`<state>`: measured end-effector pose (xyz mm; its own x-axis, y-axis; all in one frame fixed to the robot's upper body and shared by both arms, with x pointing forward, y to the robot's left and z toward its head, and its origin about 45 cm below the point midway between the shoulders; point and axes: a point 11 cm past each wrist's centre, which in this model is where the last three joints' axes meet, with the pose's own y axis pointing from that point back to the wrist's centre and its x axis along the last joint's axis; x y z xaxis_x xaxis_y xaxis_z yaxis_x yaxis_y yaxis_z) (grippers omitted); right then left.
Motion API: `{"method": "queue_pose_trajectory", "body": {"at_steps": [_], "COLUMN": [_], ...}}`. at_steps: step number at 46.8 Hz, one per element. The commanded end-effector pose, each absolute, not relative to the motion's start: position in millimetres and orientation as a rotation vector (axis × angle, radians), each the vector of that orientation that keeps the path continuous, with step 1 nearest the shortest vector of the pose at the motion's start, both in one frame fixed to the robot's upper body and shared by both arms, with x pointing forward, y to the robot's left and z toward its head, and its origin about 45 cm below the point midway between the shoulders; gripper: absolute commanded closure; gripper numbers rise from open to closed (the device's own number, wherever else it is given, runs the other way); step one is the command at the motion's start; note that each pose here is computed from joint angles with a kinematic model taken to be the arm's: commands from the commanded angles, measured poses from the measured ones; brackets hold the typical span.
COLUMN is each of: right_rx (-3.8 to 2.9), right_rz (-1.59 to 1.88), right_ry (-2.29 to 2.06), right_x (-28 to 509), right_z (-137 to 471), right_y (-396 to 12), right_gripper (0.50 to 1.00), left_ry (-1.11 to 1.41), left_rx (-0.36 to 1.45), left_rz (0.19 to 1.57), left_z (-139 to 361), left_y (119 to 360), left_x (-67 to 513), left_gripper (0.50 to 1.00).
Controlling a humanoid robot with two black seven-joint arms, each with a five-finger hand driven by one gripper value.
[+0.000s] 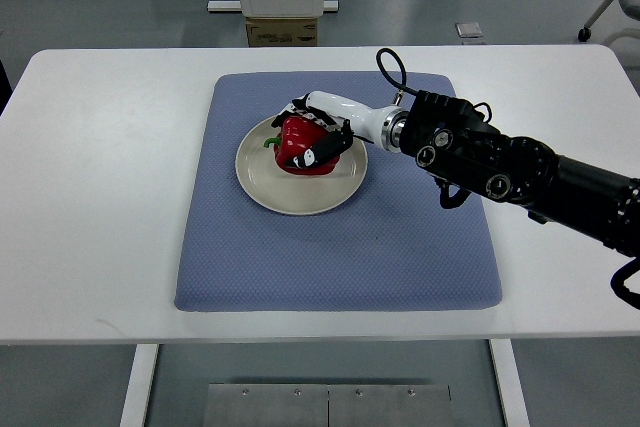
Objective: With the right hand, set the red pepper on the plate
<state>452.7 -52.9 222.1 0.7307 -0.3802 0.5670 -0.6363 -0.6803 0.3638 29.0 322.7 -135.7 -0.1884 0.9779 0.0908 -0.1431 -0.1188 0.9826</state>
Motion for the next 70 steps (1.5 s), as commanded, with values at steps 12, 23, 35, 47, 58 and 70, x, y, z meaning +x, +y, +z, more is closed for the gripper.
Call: {"method": "queue_pose_trajectory", "body": {"at_steps": [12,23,35,47,58,70], "right_rx": [2.399,2.409,2.468,2.525,2.465,2.323], "right_rz": [0.571,0.567,0.519,0.358,0.140,-0.068], "right_ry": [-0.777,-0.773,-0.881,-1.098,-1.399,-1.653], "right_x": [448,446,458,477,493,496], "right_z": [212,212,235,262,250,211], "right_y": [-54,-53,-51,-68,-129,-191], "right_gripper": [0.620,0.500,0.500,0.500,0.500,0.500], "left_ry": [1.171,1.171,1.171,1.171,1.171,1.171], "left_rx": [1.078,1.078,1.078,1.078,1.078,1.078], "left_rz": [1.490,1.490,1.490,1.490,1.490,1.490], "left_z": [-136,-136,-136,-136,-136,-136], "left_y": [323,323,323,323,323,323], "left_x": [29,29,29,29,29,29], "left_gripper": [0.500,0.500,0.500,0.500,0.500,0.500]}}
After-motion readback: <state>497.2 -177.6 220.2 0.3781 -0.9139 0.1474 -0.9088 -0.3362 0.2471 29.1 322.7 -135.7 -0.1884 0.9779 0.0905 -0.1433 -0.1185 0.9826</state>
